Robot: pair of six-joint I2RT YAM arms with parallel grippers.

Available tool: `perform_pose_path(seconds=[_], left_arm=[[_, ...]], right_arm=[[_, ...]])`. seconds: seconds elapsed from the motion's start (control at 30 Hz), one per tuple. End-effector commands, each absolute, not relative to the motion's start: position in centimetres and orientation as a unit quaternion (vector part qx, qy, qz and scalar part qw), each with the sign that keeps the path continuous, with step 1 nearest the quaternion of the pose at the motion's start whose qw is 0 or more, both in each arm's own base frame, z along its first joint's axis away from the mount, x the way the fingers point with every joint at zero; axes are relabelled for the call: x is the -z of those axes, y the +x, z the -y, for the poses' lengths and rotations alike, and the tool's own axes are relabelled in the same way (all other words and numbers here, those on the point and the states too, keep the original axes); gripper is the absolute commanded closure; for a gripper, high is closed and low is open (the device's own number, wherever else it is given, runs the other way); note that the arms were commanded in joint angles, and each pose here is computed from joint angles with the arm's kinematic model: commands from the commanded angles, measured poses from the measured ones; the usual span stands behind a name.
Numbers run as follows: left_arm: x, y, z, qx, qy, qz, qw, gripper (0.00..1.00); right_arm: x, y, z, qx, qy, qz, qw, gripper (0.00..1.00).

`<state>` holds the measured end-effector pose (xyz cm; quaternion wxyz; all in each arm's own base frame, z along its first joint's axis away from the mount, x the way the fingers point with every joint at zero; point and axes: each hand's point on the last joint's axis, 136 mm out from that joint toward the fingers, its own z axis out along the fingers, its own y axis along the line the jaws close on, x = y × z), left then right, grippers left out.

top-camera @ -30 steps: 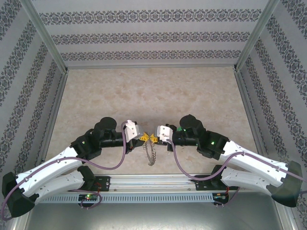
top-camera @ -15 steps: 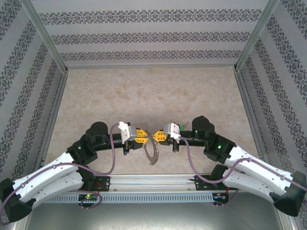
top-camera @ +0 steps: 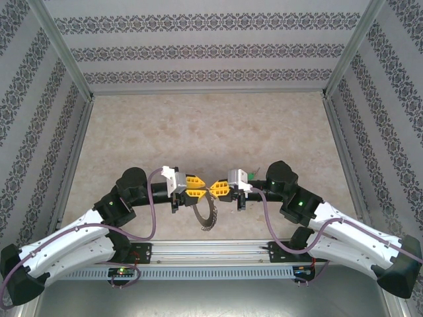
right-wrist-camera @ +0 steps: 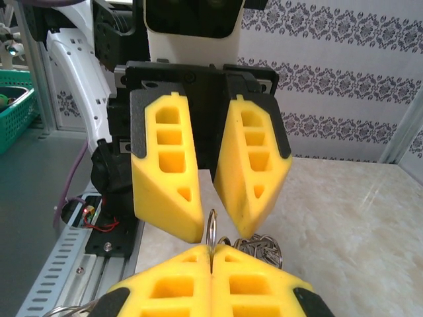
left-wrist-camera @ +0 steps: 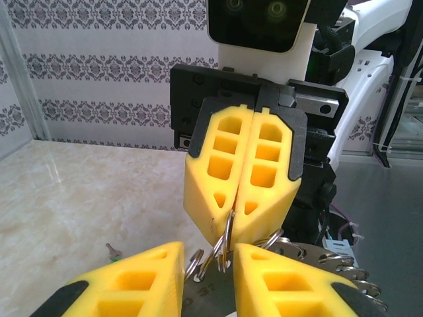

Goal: Put the keys on the keyring

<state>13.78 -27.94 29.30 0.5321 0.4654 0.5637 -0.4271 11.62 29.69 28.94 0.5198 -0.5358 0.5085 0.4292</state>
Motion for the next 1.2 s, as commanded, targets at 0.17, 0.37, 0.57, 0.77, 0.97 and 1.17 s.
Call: perform_pose_path(seconds=[0.17, 0.37, 0.57, 0.77, 0.97, 1.17], left_arm=[[-30.8, 12.8, 28.4, 0.453, 0.470, -0.527, 0.544, 0.84], [-30.8, 12.6, 28.6, 0.460, 0.474, -0.525, 0.537, 0.86], [-30.5, 12.4, 28.9, 0.470, 0.477, -0.524, 0.526, 0.87], [-30.0, 12.4, 29.0, 0.471, 0.479, -0.529, 0.518, 0.81], [-30.1, 12.4, 28.9, 0.470, 0.478, -0.529, 0.521, 0.80], [-30.1, 12.3, 28.9, 0.471, 0.477, -0.529, 0.520, 0.81]], right_arm=[[-30.5, 11.1, -29.8, -0.452, -0.528, -0.478, 0.536, 1.00], [-30.5, 11.2, -29.8, -0.453, -0.525, -0.477, 0.540, 1.00], [-30.8, 11.2, -29.5, -0.452, -0.517, -0.474, 0.551, 1.00], [-31.3, 11.2, -29.2, -0.454, -0.512, -0.467, 0.560, 1.00], [-31.7, 10.8, -28.9, -0.463, -0.508, -0.457, 0.564, 1.00], [-31.9, 10.6, -28.8, -0.468, -0.509, -0.449, 0.565, 1.00]])
